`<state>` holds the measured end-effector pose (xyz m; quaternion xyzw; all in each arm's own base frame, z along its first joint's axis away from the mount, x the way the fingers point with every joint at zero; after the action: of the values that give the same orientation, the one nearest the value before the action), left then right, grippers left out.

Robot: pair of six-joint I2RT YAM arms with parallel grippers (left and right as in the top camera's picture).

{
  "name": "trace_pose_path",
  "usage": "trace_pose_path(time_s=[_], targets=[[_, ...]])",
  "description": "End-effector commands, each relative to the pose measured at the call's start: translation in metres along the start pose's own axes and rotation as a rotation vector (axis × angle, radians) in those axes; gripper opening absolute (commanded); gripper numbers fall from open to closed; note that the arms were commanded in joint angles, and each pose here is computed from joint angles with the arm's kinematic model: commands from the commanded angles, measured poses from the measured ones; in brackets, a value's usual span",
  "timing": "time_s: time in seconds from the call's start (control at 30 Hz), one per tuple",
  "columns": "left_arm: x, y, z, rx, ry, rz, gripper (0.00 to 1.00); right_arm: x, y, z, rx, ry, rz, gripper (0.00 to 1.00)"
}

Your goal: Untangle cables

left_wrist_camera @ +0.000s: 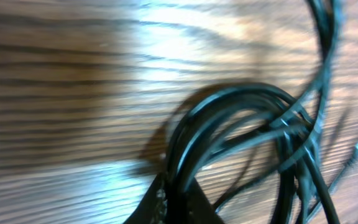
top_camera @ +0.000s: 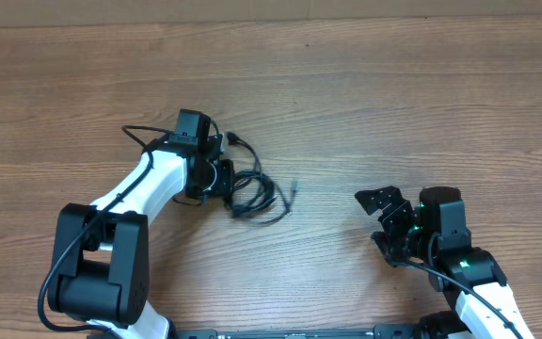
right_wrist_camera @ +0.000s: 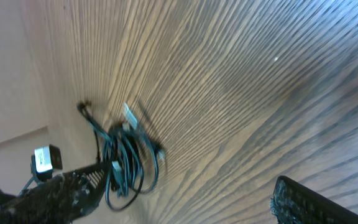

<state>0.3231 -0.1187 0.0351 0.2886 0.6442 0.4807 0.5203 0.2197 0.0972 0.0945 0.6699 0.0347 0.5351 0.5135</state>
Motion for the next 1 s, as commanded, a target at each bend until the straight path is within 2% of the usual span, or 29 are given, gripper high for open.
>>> trace_pose_path(time_s=[0.0,0.17,0.33,0.53,0.7,0.9,0.97], targets=[[-0.014,0.004,-0.008,0.046,0.2,-0.082,0.04,0.005,0.0,-0.007,0.045,-0.002,0.036,1.0],[-0.012,0.004,-0.01,0.071,0.565,-0.063,0.04,0.009,0.0,-0.013,0.085,-0.002,0.063,1.0],[-0.009,0.001,-0.016,0.054,0.764,0.001,0.04,0.016,0.002,-0.023,0.148,-0.001,0.104,1.0],[-0.015,-0.005,-0.024,0.025,0.767,0.042,0.04,0.019,-0.001,-0.035,0.192,0.035,0.11,1.0],[-0.024,-0.009,-0.033,0.04,0.737,0.047,0.04,0.028,-0.012,-0.044,0.185,0.147,0.107,1.0],[-0.03,-0.01,-0.04,0.062,0.798,0.045,0.04,0.036,-0.036,-0.056,0.163,0.282,0.085,1.0],[-0.032,-0.01,-0.042,0.077,0.802,0.037,0.05,0.039,-0.044,-0.062,0.178,0.306,0.089,0.97]])
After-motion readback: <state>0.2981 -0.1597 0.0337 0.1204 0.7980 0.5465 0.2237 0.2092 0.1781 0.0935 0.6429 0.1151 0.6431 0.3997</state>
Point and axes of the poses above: each gripper's point midway between its finger pads, its own y axis back along the fingers, its own x axis along the line the jaws close on, z = x × y, the point moved 2 cm from there along y, back along the fingers, and after that the axes turned 15 degrees about y, right-handed, at the moved point
